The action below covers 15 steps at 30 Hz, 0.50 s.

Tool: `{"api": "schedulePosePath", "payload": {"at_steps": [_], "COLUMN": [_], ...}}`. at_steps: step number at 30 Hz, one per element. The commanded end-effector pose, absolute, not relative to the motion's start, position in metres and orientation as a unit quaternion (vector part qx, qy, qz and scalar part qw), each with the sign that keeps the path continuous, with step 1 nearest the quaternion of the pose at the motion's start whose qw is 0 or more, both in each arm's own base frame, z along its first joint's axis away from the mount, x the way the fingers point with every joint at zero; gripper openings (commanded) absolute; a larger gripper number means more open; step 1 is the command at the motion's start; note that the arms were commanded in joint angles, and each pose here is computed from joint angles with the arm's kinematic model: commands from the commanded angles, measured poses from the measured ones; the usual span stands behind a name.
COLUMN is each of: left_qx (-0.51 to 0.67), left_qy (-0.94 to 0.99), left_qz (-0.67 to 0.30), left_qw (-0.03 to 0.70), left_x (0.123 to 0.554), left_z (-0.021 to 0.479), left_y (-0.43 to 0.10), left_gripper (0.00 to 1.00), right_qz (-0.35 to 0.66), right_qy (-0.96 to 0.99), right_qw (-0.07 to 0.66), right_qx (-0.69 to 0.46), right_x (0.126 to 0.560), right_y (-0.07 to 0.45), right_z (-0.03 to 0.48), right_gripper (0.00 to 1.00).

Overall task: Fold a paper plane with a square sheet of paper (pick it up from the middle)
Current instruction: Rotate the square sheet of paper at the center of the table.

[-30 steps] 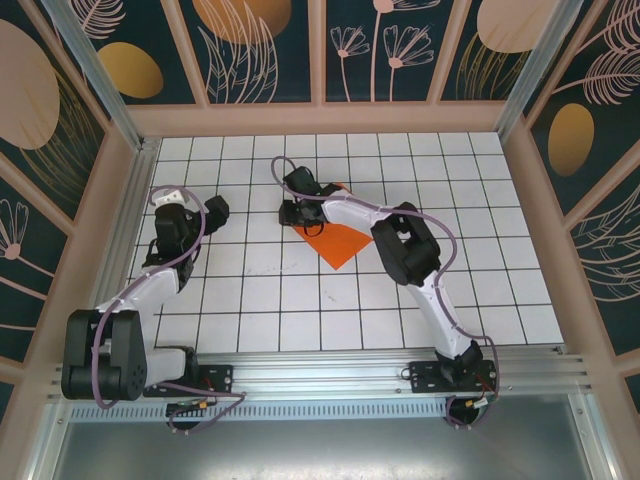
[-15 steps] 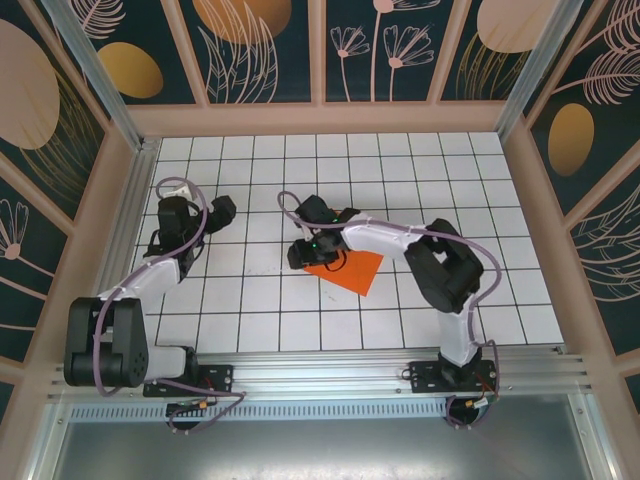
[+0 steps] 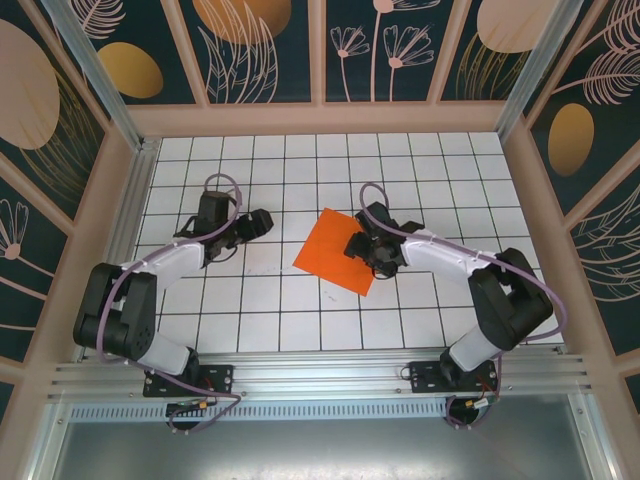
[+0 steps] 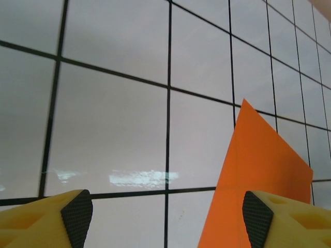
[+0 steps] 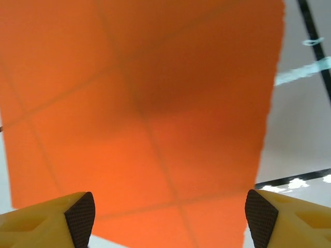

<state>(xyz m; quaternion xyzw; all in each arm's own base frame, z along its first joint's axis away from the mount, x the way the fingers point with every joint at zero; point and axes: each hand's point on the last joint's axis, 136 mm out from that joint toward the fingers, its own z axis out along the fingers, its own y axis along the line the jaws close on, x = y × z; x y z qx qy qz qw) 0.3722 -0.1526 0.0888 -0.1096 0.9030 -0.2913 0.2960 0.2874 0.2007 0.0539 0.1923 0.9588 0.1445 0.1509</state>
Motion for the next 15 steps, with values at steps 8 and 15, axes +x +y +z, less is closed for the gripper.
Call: {"api": "schedulePosePath", "payload": {"at_steps": [8,15], "left_qx": [-0.104,-0.099], "left_qy": [0.904,0.906], "left_qz": [-0.317,-0.328], "left_qw": [0.267,0.25], "left_x": [0.377,0.379], "left_z": [0.088,0.085], "left_y": [-0.178,-0.189], "left_gripper": [0.79,0.79], "right_qz": [0.157,0.149], "right_qy": [0.949,0.962], "right_qw": [0.162,0.154], "right_qx": [0.222,0.167], "right_x": [0.33,0.355], "right_y": [0.19,0.191], "right_z": [0.041,0.022], "right_gripper": [0.77,0.77]}}
